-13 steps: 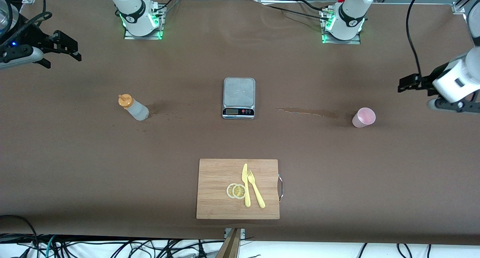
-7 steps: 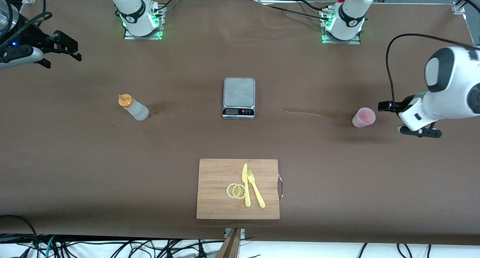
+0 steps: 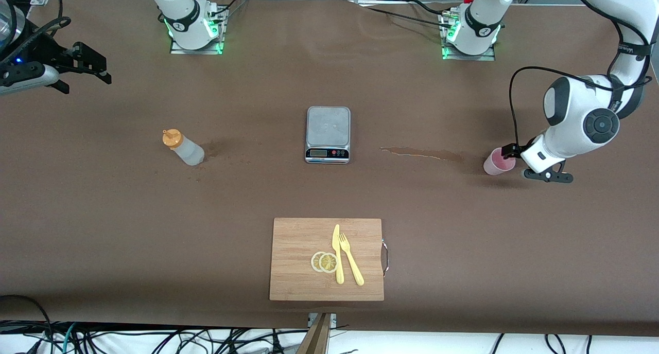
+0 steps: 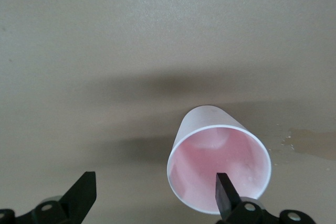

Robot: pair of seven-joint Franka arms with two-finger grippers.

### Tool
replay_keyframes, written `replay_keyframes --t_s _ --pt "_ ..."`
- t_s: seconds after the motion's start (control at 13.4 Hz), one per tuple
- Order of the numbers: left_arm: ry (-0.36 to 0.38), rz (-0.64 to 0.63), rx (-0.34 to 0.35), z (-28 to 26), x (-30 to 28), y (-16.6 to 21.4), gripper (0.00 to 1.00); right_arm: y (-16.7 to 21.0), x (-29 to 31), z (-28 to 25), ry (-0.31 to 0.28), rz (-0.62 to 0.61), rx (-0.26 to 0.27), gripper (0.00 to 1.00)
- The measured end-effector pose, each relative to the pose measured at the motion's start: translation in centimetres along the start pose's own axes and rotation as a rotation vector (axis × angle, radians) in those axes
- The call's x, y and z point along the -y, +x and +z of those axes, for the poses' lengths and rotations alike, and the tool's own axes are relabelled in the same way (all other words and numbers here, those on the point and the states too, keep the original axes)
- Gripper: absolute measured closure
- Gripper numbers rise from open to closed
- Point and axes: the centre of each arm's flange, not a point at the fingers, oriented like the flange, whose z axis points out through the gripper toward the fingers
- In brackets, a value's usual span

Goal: Add sauce to pink cup with both arms
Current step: 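Lower the left gripper onto the pink cup and grasp it, then carry the pink cup with the left gripper onto the scale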

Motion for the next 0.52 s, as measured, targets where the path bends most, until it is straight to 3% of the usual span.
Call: replay_keyframes --t_s 0.3,0.37,0.52 --pt "-0.001 0.005 -0.037 1.6 -0.2 0.7 0.0 -0.1 -0.4 0.0 0.002 0.002 0.0 0.0" --pt "-0.002 0.006 -0.035 2.1 -0.3 0.7 0.05 -0.1 -0.4 0.0 0.002 0.003 0.0 0.0" --pt "-0.005 0.007 -0.029 2.7 -0.3 0.8 0.27 -0.1 -0.4 0.0 0.002 0.003 0.0 0.0"
